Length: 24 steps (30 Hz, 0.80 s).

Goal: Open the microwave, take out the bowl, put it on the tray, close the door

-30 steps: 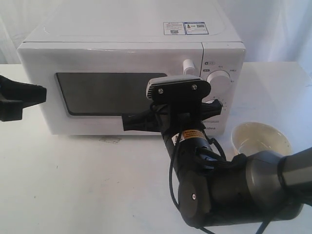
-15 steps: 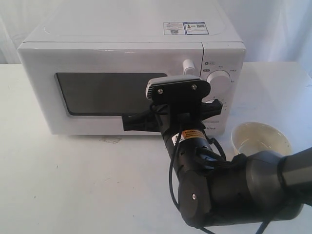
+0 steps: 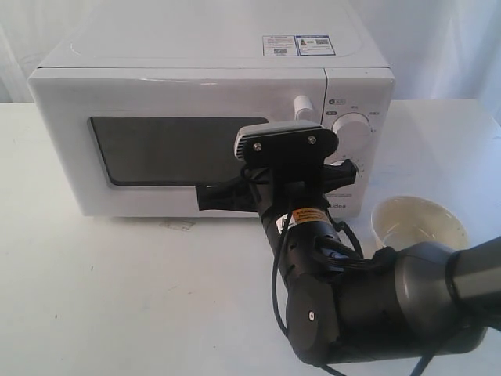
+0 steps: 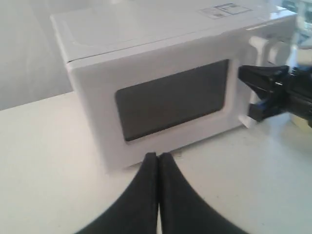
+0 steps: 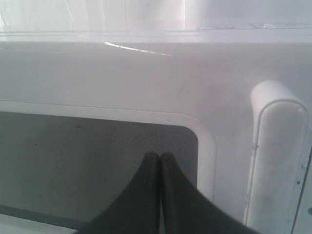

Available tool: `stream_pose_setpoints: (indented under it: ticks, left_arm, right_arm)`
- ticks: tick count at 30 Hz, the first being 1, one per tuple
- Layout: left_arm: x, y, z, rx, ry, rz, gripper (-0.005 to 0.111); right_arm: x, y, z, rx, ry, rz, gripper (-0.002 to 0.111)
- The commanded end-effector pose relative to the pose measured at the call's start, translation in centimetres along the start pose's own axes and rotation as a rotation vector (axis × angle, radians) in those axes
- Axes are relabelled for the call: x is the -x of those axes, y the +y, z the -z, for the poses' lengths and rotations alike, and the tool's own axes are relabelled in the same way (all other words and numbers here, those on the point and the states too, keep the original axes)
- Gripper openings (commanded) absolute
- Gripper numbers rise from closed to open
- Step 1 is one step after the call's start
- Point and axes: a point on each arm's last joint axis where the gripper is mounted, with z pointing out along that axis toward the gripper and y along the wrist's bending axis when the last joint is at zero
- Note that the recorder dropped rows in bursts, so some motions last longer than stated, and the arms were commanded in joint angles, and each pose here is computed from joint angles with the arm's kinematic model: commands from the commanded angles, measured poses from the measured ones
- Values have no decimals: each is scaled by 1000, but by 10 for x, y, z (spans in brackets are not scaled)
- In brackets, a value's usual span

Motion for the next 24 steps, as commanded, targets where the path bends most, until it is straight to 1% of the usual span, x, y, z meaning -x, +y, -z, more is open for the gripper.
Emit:
stream_pose_setpoints:
  ticks: [1,4,7,10,14,16,19,21,23,24]
  left_arm:
    - [-25,12,-6,161,-85,54,0]
    - [-40,16,-12,222,-144,44,0]
    - [-58,18,-16,270,-154,5,0]
    - [-79,21,-26,301,-94,-35,0]
    - [-96,24,-34,320,-63,-43,0]
    - [-103,25,-38,329,-71,-40,0]
    - [-121,28,-46,346,-75,-34,0]
    - [-132,29,-50,358,-84,-2,0]
    - [-130,30,-49,371,-111,41,0]
    - [-133,30,-50,368,-79,70,0]
  right_arm:
    - [3,-1,2,-1,-11,3,0]
    - [3,-1,2,-1,-11,3,0]
    - [3,-1,2,-1,-11,3,0]
    - [3,-1,2,-1,-11,3,0]
    - [3,-1,2,-1,-11,3,0]
    - [3,-1,2,-2,-12,3,0]
    - [3,-1,2,-2,-12,3,0]
    - [3,-1,2,-2,-12,3,0]
    - [3,-1,2,-2,-12,3,0]
    - [3,-1,2,-2,-12,3,0]
